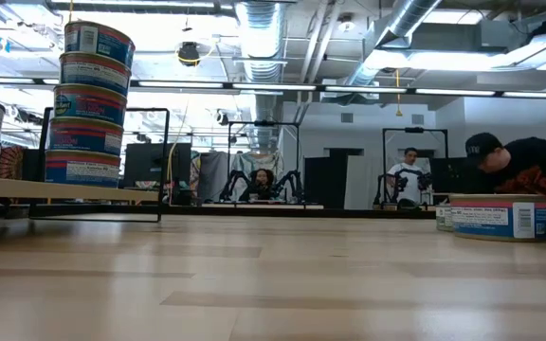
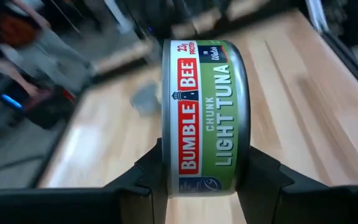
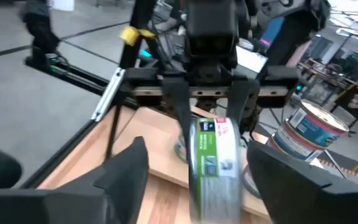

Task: Stack canned seafood by type on shelf
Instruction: Stack the green and white tuna can on the green and white tuna can on the shelf

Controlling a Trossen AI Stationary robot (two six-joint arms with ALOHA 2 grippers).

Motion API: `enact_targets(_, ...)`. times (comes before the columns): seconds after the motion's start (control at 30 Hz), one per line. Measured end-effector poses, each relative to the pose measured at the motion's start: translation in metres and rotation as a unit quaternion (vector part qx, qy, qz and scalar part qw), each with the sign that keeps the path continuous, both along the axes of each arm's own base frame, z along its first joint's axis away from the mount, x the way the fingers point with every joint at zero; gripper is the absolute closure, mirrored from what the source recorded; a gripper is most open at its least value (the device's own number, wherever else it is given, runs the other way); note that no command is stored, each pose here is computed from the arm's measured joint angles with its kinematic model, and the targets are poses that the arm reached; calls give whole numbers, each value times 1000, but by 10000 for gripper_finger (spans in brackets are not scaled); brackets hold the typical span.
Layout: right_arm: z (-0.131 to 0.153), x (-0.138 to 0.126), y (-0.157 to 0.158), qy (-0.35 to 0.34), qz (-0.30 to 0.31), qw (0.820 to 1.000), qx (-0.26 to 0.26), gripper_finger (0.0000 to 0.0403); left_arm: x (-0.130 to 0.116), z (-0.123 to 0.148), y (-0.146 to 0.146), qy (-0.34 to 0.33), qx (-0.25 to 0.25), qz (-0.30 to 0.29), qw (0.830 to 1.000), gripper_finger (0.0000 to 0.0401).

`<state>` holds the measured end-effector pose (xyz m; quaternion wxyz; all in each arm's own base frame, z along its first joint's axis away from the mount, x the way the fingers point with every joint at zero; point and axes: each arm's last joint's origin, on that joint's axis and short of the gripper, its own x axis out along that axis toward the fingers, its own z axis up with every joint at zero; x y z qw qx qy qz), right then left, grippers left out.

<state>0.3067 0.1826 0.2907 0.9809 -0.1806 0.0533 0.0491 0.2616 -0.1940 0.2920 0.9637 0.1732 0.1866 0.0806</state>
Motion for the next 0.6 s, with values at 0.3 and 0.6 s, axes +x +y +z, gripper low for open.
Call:
enact_targets(0.3,9,-18,-1,35,4,999,16,85,-77,8,5,168,-61,-83,980,266)
enact_targets(0.6,-2,-3,-21,64,-36,997,2,92,-131,20,27,233,24,-115,965,263)
